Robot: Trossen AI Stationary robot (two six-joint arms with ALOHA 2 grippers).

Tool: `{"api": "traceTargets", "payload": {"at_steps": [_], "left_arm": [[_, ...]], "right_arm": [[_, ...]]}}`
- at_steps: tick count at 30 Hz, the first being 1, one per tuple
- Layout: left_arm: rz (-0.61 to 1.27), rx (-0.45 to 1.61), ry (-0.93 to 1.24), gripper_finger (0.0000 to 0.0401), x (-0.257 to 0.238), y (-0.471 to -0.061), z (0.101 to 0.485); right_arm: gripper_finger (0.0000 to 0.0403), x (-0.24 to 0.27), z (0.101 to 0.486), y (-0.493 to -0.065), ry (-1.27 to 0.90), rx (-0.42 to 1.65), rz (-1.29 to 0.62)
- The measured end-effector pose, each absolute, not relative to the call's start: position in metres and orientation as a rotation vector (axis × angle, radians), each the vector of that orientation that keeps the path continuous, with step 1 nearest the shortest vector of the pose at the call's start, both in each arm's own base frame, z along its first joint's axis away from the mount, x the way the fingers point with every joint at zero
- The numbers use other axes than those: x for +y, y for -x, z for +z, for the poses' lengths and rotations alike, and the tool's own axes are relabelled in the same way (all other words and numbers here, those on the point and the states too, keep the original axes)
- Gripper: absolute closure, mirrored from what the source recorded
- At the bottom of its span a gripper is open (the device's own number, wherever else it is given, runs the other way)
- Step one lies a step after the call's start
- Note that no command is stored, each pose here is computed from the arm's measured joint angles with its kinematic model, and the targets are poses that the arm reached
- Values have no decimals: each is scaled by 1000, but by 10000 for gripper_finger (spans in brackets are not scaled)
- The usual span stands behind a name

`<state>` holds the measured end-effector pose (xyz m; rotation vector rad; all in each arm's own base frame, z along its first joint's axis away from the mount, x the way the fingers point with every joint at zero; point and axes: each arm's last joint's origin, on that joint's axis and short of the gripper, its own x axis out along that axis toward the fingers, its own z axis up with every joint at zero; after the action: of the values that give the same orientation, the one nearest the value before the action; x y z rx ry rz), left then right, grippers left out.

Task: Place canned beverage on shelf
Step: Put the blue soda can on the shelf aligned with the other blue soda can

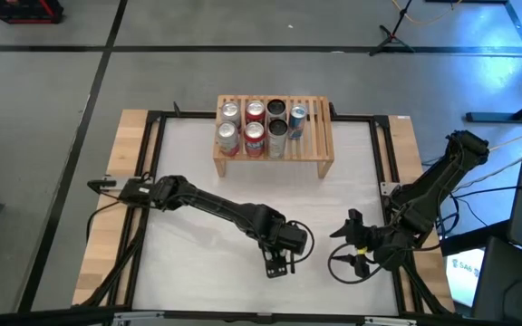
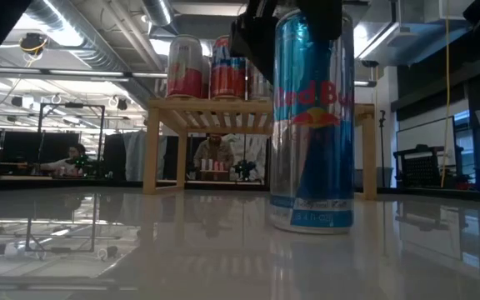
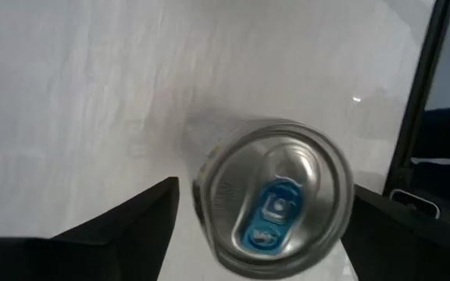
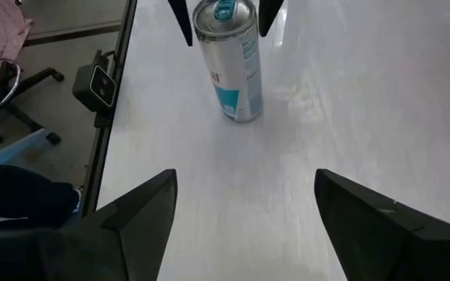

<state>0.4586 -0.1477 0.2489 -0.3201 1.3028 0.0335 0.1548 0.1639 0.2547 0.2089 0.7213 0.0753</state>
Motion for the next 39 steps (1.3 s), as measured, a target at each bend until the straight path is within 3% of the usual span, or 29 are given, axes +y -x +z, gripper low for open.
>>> {"api": "traceTargets", "payload": {"at_steps": [7,15,19,25,32,39], "left_arm": [[17,1278,332,80,-149,-447,278],[54,1227,235,79,-176,-401,324],[60,1256,122,79,-201,-389,310],[140,1315,-34,79,-219,-377,260],[58,1283,66,79,-231,-344,231],[96,1222,209,79,-219,-296,238]], "right_arm": [[111,166,257,-157,-236,689,82],[111,176,252,-167,-205,618,57],[111,186,236,-186,-155,586,19],[111,197,201,-222,-144,589,-7],[111,205,164,-251,-177,563,-36],[111,200,143,-276,-189,484,-79]]}}
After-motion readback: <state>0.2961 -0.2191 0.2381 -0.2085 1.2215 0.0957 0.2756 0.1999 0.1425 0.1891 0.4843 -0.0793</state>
